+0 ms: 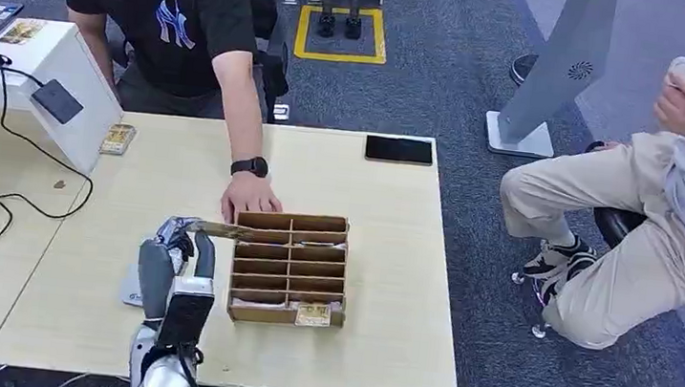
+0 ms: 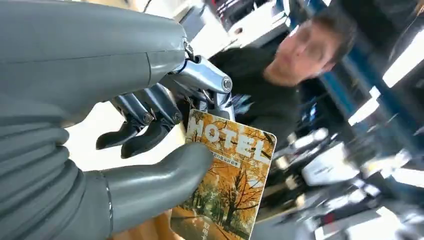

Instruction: Pass the card to the sensor for recognition and then transmit it.

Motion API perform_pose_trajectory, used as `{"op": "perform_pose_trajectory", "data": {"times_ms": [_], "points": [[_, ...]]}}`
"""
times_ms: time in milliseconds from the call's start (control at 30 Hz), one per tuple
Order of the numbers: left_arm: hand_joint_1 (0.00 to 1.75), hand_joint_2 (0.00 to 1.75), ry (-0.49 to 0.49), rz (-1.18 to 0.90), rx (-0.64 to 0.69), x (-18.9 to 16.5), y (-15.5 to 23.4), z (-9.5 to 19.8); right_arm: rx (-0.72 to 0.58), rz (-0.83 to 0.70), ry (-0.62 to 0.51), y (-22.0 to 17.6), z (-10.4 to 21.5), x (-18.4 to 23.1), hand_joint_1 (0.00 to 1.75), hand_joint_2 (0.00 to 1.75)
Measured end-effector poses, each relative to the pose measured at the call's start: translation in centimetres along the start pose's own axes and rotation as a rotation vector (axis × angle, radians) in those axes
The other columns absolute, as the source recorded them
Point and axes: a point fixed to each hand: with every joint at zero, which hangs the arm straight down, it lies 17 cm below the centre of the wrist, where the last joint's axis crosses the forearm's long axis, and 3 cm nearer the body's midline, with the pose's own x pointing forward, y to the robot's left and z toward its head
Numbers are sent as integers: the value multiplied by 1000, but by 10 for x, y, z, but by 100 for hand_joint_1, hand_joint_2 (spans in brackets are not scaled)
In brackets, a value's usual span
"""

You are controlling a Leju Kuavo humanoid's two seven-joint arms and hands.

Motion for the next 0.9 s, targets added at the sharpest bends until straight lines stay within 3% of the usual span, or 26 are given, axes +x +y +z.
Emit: {"op": "perform_pose_trajectory", "data": {"times_ms": [333, 700, 900], "points": [[175, 175, -94, 24, 75, 33, 21, -25, -7, 15, -8, -3, 0, -1, 0, 175], [175, 175, -95, 24, 91, 36, 25, -33, -3, 21, -13, -2, 0, 0, 0, 175], [175, 175, -85, 74, 128, 35, 38, -67, 12, 34, -38, 3, -1, 9, 0, 175]]}}
